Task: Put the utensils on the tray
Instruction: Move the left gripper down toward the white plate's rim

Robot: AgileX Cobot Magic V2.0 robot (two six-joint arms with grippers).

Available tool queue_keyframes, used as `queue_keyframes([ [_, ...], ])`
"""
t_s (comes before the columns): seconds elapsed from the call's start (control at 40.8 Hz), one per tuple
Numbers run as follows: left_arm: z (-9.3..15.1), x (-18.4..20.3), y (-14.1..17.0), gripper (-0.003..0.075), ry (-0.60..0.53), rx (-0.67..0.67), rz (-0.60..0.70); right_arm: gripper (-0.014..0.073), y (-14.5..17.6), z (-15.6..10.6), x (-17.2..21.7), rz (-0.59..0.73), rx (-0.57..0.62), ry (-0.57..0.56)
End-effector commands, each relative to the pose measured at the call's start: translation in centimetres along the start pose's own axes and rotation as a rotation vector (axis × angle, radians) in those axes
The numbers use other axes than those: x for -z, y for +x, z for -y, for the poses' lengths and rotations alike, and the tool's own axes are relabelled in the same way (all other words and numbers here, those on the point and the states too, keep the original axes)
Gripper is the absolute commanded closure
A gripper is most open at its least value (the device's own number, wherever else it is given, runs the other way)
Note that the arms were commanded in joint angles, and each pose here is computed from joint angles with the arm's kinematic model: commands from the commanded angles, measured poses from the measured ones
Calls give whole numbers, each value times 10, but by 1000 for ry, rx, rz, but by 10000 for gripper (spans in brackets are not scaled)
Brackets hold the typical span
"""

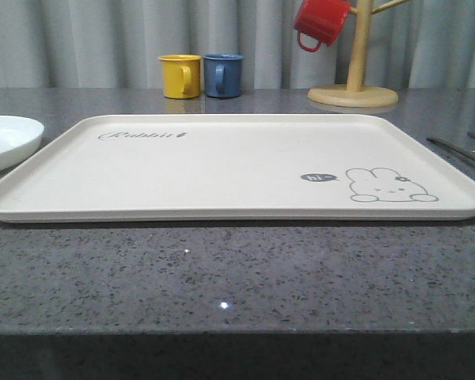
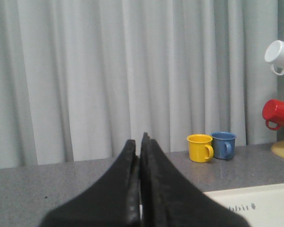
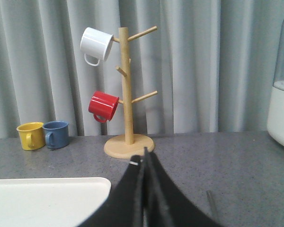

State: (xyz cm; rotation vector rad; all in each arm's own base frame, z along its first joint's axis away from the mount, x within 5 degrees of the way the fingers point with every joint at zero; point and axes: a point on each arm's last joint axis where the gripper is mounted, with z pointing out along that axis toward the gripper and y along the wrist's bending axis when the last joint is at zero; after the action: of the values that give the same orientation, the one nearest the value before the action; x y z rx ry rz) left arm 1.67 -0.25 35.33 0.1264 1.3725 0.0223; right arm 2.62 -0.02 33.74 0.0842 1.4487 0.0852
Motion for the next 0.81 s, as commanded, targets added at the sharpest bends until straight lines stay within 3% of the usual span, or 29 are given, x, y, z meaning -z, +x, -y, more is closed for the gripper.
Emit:
queue_keyframes([
  [0.0, -3, -8, -28, 738, 9, 8, -51, 663, -32, -3, -7, -21, 12, 14],
  [0.245, -2, -34, -20, 738, 32, 10, -238, 663, -20, -1, -41, -367, 11, 52],
  [0.491, 1, -49, 8, 738, 44, 12, -357, 663, -1, 1, -58, -492, 11, 66],
  [0.613, 2, -50, 17, 738, 46, 13, -383, 652, -1, 1, -59, -494, 20, 64],
  [0.687, 2, -50, 18, 708, 47, 13, -390, 571, -1, 1, -59, -494, 56, 54],
  [0.785, 2, -50, 18, 544, 47, 13, -388, 371, -1, 1, -59, -499, 80, 49],
])
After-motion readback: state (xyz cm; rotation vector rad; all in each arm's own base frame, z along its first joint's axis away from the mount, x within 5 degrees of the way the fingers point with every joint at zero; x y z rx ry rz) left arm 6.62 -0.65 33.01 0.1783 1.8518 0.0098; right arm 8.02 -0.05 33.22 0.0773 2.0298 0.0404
